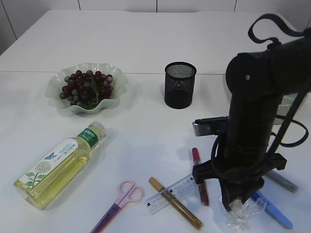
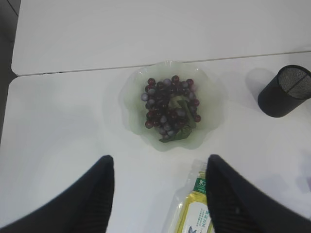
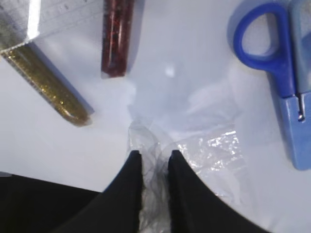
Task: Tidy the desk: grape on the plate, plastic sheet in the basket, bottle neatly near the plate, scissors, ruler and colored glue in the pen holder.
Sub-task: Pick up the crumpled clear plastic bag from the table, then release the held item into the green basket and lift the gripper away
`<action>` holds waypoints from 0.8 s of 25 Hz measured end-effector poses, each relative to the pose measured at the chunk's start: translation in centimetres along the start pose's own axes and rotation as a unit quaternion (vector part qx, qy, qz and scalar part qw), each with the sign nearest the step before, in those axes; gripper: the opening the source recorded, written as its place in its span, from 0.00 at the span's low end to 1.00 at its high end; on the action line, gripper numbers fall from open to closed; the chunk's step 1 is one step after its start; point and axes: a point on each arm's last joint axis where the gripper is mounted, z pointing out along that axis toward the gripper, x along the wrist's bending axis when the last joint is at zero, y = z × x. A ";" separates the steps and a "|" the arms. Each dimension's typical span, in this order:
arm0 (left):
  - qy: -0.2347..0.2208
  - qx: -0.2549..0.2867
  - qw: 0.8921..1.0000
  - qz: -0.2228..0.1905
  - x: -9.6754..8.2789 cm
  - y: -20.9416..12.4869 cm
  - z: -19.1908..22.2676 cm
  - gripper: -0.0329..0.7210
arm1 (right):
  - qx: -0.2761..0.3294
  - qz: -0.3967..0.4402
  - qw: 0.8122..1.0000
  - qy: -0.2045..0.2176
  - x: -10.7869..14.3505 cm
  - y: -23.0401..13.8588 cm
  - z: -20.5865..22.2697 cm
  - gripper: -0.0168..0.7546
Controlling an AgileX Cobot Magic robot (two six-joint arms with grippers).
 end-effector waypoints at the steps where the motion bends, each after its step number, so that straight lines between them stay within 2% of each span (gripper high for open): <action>1: 0.001 0.000 1.000 0.000 0.0 0.0 0.0 0.62 | 0.006 -0.001 1.000 0.000 0.1 0.0 -0.4 0.19; 4: 0.002 0.000 1.000 0.001 0.0 0.0 0.0 0.62 | 0.004 -0.006 1.000 0.001 0.4 0.5 -1.8 0.18; 7: 0.002 0.000 1.000 0.001 0.0 0.0 0.0 0.62 | -0.029 -0.017 0.999 -0.004 0.8 1.5 -3.6 0.18; 14: 0.002 0.000 1.000 0.001 0.0 0.0 0.0 0.62 | -0.155 -0.035 0.987 -0.018 1.3 4.3 -10.5 0.18; 17: 0.002 0.000 1.000 0.001 0.0 0.0 0.0 0.62 | -0.217 -0.022 0.976 -0.016 0.4 5.3 -14.3 0.18; 20: 0.002 0.000 1.000 0.001 0.0 0.0 0.0 0.62 | -0.272 0.007 0.962 -0.010 -1.7 5.9 -17.8 0.18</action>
